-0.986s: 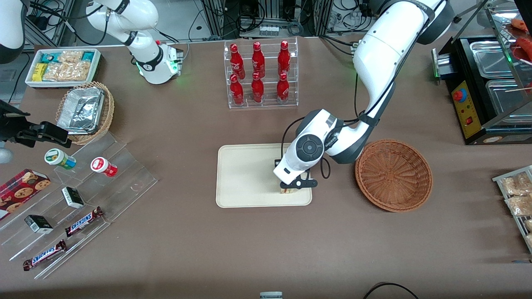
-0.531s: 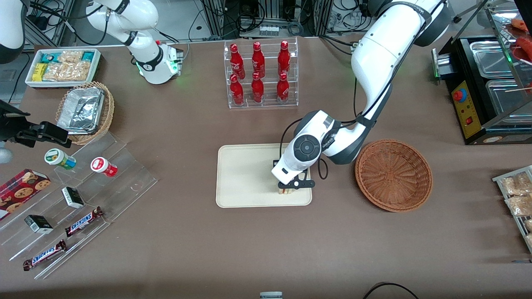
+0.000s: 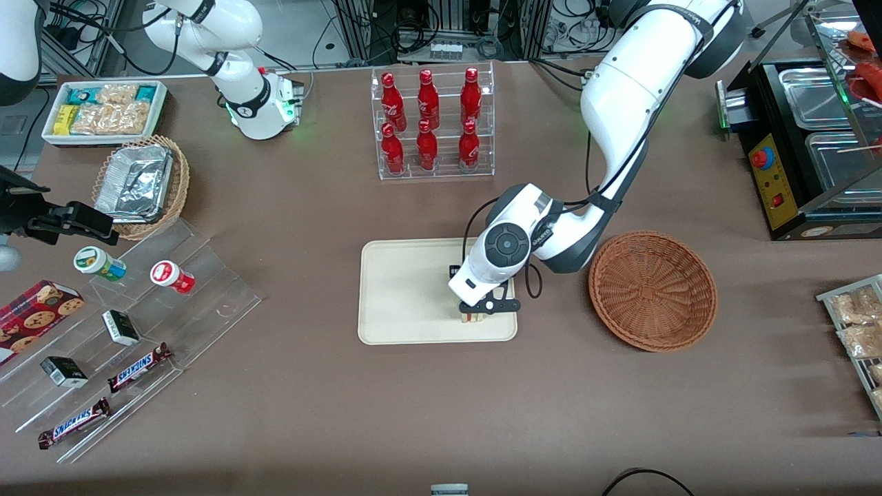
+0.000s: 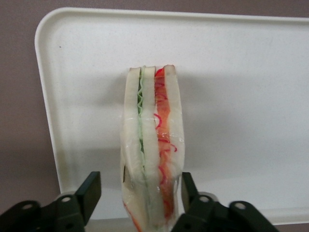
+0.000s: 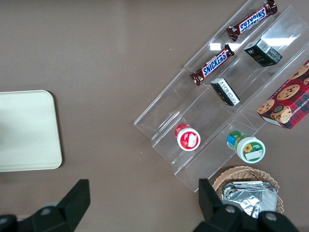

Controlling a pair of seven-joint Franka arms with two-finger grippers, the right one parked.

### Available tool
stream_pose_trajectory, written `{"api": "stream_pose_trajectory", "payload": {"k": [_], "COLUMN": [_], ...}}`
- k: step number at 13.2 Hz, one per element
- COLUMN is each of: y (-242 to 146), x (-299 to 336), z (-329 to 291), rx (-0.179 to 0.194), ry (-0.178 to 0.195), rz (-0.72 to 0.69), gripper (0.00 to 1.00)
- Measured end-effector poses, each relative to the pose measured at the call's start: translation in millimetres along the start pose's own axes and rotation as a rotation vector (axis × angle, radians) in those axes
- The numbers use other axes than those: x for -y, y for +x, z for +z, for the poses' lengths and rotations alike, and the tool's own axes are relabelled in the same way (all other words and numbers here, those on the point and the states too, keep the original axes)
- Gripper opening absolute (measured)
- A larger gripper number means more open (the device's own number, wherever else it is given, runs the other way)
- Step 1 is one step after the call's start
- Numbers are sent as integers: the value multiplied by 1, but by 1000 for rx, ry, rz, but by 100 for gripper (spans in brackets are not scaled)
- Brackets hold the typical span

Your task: Place sandwich from basket to tray

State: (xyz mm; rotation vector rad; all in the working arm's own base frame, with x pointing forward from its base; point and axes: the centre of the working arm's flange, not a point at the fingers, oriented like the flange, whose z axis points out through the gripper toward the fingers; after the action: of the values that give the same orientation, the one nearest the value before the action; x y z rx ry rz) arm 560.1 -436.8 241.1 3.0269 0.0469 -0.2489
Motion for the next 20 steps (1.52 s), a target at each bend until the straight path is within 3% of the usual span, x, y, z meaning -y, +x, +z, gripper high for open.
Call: {"api": "stream_pose_trajectory", "payload": {"k": [2,6,9,12,16,20], "y": [3,13,21,46,64,71], "x": [-1,-4,17,69,142,208], "z": [-7,-43,-86,-139,-189,-247], "rx": [-13,-72,-94,-133,-101,-100], "ry": [-8,-34,-15,-22,15,25], "rz": [-1,-2,-33,-109,-159,-246], "gripper": [100,100,100,100,100,100]}}
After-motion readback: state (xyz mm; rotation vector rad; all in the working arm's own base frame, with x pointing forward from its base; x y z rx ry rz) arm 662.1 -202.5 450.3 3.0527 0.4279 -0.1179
